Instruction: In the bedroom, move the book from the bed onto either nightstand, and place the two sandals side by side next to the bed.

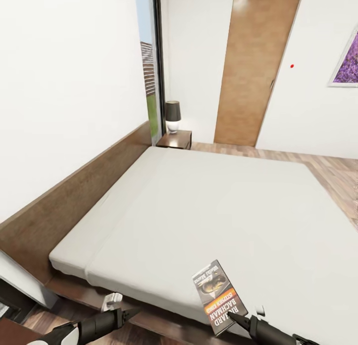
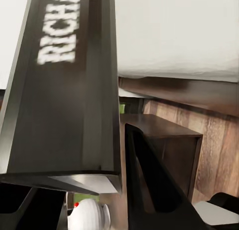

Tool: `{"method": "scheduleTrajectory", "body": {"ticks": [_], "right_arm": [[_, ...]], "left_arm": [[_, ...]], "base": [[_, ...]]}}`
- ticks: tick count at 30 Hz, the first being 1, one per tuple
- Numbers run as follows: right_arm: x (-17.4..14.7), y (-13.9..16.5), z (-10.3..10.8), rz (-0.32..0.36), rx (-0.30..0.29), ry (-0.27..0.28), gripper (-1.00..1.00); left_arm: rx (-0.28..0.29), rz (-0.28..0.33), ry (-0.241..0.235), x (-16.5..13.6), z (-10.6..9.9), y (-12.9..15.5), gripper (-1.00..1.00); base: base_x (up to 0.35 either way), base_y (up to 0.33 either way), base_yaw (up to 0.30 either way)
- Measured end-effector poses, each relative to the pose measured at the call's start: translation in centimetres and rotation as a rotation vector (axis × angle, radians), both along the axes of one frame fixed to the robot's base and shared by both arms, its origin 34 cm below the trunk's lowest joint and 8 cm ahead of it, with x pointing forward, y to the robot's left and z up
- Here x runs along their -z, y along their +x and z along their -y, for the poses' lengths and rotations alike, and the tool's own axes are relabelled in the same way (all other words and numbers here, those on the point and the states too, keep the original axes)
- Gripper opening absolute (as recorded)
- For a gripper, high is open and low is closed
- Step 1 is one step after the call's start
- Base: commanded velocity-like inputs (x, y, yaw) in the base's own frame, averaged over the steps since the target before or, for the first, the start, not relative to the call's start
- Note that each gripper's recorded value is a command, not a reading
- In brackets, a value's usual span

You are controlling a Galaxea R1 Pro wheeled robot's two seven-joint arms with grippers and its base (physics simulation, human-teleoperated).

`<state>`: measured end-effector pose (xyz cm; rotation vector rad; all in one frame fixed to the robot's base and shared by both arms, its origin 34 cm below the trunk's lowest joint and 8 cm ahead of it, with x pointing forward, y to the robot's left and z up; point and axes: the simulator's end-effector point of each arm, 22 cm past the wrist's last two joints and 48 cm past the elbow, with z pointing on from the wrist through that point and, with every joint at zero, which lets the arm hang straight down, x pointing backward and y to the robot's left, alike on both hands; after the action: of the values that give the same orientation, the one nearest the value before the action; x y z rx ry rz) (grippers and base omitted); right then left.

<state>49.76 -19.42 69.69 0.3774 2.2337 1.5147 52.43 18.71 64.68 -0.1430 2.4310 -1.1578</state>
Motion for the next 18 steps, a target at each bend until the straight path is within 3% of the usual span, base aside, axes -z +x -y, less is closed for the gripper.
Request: {"method": "scheduleTrajectory", "body": {"ticks": [3,9,18], "right_arm": [[-0.5,0.1,0.1,0.005,0.003,-0.002,-1.00],[0.2,-0.9,1.0,-0.030,0.023,-0.020,-1.00],[0.1,-0.7,1.5,0.014,0.035,-0.050,-1.00]], "left_arm": [[-0.009,-0.003,0.026,-0.1,-0.4,0.1,1.00],[-0.011,0.005,0.029,-0.5,-0.2,0.4,1.00],[-0.014,0.019,0.029,-1.1,-0.2,0.8,1.00]], "base": [[0.000,0.000,-0.084],[0.000,0.000,-0.079],[0.000,0.000,-0.036]]}}
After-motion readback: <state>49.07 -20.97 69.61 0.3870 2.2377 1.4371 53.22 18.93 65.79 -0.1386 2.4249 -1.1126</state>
